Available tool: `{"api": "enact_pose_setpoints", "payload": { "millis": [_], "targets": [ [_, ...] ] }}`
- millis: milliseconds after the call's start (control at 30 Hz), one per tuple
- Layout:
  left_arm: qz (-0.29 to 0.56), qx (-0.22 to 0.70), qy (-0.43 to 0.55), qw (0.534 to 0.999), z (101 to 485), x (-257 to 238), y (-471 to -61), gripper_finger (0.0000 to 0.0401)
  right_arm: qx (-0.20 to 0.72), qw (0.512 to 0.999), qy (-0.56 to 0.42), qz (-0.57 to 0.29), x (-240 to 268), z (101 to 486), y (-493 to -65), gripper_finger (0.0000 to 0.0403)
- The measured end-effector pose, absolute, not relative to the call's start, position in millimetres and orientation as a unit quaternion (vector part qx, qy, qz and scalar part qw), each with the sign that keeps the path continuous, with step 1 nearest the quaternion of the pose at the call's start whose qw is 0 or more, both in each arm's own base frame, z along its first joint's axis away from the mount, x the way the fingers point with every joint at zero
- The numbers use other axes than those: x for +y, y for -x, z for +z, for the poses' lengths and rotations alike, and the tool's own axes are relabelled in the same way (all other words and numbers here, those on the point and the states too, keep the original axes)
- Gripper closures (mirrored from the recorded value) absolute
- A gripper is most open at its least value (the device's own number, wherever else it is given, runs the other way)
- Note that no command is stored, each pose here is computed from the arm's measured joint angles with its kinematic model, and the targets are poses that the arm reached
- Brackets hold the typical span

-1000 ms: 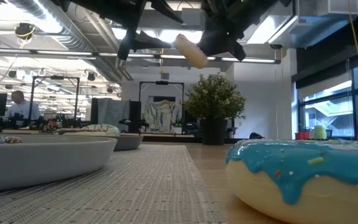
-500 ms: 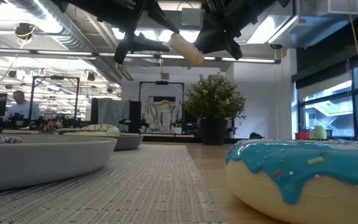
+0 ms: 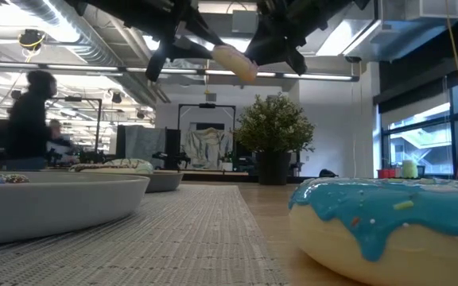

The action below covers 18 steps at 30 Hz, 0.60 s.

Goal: Pick & Place donuts
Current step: Put the big purple donut on the black plate

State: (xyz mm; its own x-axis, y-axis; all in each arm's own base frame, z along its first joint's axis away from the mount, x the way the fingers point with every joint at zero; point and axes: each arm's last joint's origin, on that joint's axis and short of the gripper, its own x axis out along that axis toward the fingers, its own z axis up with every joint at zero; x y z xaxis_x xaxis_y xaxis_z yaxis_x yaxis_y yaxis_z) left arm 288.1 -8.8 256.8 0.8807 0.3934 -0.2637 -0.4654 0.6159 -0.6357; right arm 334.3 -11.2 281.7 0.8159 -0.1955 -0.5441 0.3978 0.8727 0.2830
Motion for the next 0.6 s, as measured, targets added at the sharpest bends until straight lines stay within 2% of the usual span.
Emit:
{"api": "enact_pose_setpoints", "payload": {
  "millis": [133, 400, 600],
  "targets": [
    [0.237, 0.045, 0.364, 0.900, 257.9, -8.9, -288.5, 0.0347, 0.262, 0.937, -0.172, -0.152, -11.3, 281.8, -334.4, 0.0340],
    [0.239, 0.056, 0.344, 0.906, 263.3, -7.9, -281.1, 0.0372, 0.269, 0.942, -0.127, -0.154, -11.6, 285.4, -329.9, 0.0250],
    [0.276, 0.113, 0.365, 0.882, 268.1, -5.6, -251.6, 0.0373, 0.257, 0.945, -0.085, -0.184, -13.7, 301.4, -315.5, 0.0223]
  ]
}}
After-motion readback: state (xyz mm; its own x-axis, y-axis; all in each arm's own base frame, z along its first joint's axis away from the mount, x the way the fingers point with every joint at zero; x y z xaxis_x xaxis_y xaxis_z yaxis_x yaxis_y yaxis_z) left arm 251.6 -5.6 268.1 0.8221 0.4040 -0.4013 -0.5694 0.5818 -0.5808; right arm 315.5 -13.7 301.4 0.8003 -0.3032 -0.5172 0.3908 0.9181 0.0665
